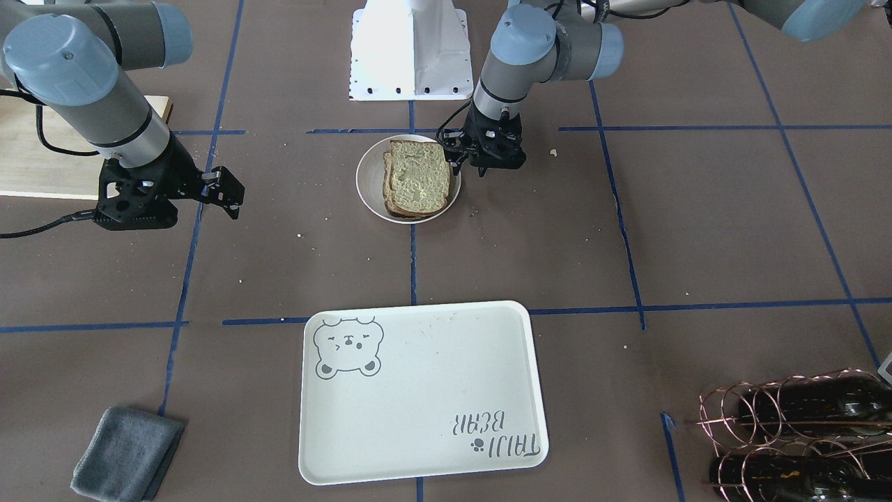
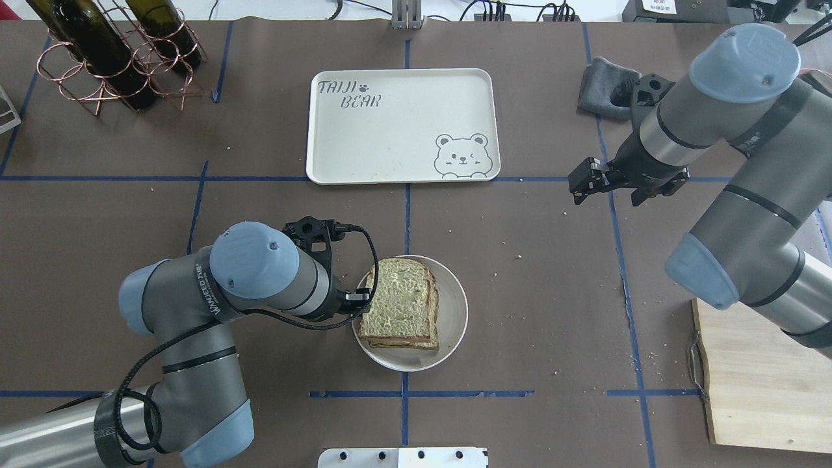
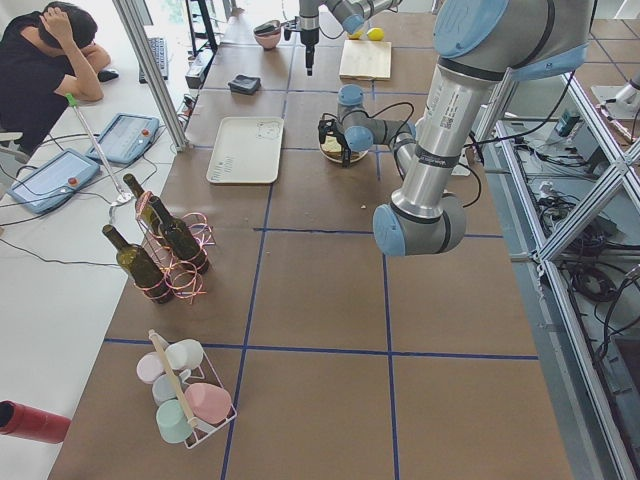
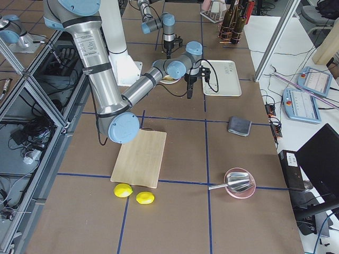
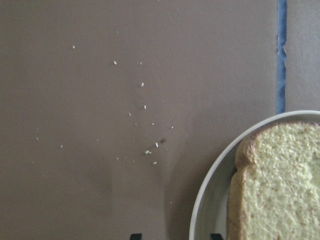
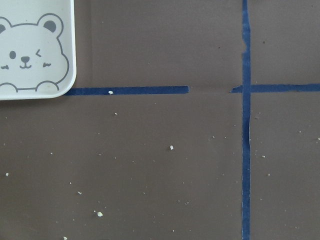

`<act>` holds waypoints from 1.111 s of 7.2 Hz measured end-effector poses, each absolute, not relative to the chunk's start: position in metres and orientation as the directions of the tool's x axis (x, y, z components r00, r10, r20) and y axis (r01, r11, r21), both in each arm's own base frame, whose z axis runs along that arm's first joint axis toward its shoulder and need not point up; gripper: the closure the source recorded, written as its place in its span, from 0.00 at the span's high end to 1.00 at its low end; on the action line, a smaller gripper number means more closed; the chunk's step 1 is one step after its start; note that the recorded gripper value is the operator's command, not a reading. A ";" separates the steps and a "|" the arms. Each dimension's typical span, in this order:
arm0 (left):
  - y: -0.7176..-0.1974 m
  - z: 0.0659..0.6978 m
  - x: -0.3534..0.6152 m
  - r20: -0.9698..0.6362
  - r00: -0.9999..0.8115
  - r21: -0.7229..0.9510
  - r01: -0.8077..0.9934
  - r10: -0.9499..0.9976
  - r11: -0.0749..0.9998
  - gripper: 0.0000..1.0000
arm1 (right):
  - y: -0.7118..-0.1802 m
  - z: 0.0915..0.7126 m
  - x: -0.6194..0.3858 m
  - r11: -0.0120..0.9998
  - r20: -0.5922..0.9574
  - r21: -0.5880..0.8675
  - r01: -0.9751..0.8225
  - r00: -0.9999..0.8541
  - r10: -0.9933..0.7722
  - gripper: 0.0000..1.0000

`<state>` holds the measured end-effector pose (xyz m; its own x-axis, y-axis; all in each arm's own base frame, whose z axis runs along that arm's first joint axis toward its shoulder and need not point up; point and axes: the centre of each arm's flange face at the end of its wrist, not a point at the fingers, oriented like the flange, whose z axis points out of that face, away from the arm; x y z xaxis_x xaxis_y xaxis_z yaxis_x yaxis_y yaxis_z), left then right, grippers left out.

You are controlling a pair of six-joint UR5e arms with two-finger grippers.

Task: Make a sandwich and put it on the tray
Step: 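Grasp the plate rim with the left gripper while the right arm retracts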

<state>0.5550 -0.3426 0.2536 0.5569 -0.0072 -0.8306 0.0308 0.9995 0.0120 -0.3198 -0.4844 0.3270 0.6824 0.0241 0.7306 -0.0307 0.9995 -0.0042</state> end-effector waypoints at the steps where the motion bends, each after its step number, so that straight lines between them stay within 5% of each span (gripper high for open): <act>1: -0.342 0.257 0.563 -0.834 0.552 0.013 0.026 -0.003 1.000 0.47 | -0.484 0.329 -0.316 0.999 0.730 -0.005 -0.034 0.683 0.027 1.00; 3: -0.341 0.260 0.575 -0.836 0.549 0.014 0.019 0.001 1.000 0.23 | -0.484 0.333 -0.310 0.999 0.728 -0.007 -0.040 0.685 0.033 1.00; 6: -0.340 0.260 0.578 -0.842 0.539 0.018 0.016 0.007 1.000 0.16 | -0.481 0.333 -0.306 0.999 0.728 -0.007 -0.043 0.685 0.035 1.00; 8: -0.341 0.259 0.578 -0.851 0.525 0.024 0.016 0.012 1.000 0.00 | -0.481 0.334 -0.305 0.999 0.728 -0.007 -0.044 0.685 0.035 1.00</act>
<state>0.5785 -0.3408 0.2594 0.5254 0.0120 -0.8508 0.0158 0.9996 0.0239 -0.3052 -0.4811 0.3339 0.6849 0.0350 0.7278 -0.0436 0.9990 -0.0070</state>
